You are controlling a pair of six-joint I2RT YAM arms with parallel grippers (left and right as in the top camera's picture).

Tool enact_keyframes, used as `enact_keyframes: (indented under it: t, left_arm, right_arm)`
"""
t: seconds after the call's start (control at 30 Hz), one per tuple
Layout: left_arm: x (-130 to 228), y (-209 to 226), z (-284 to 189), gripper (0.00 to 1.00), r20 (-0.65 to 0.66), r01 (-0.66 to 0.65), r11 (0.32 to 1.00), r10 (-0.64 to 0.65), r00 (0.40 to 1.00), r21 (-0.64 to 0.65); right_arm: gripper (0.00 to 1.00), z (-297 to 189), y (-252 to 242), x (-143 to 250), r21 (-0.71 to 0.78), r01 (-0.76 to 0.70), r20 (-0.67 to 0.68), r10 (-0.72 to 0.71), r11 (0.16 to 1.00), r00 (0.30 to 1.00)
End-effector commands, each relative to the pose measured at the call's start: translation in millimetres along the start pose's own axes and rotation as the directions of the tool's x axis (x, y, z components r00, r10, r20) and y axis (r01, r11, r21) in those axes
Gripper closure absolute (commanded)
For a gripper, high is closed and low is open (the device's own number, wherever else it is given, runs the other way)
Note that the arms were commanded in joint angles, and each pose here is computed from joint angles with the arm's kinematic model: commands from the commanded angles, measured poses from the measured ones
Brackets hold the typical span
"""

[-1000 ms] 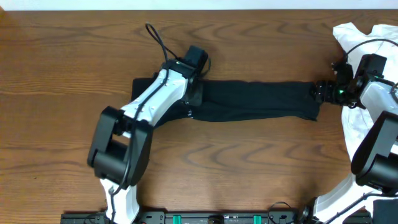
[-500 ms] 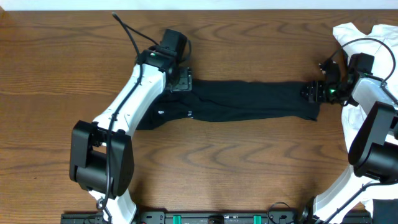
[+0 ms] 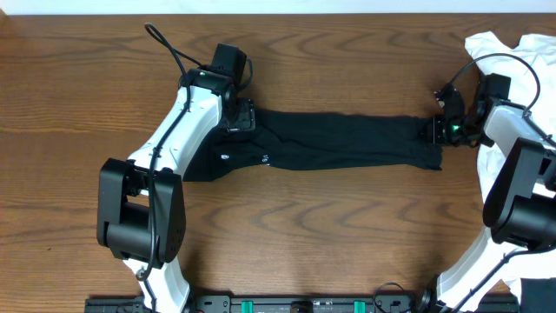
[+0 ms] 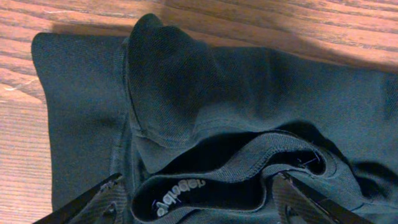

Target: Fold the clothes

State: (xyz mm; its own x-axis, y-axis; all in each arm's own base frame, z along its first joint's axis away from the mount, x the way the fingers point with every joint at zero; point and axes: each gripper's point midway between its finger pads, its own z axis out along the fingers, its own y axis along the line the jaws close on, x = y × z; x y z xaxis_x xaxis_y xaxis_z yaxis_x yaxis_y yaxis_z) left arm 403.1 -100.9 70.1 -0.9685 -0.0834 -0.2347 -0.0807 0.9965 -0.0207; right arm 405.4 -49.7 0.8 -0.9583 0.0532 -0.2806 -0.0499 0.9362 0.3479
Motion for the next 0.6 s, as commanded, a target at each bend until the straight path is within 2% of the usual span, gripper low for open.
enact_keyframes:
  t: [0.0,0.27,0.4,0.57]
  left_arm:
    - [6.1,3.4,6.0,0.23,-0.027,-0.008,1.0,0.007,1.0,-0.015]
    - [-1.3,16.6,4.4,0.22,-0.012,0.03,0.999,-0.03,0.999,-0.019]
    - [-6.6,36.8,2.7,0.22,-0.007,0.087,0.996,-0.087,0.996,-0.029]
    - [-11.6,63.5,3.4,0.22,-0.007,0.163,0.986,-0.163,0.987,-0.042]
  right_arm:
    - [0.99,-4.8,-25.1,2.8,0.063,-0.088,-0.031,0.09,0.994,0.995]
    - [0.99,-48.9,-48.3,-8.8,0.135,-0.15,-0.049,0.158,0.979,0.986]
    - [0.99,-71.9,-58.8,-21.5,0.226,-0.171,-0.038,0.184,0.959,0.982]
    - [0.99,-92.3,-45.6,-38.4,0.221,-0.163,-0.028,0.173,0.962,0.984]
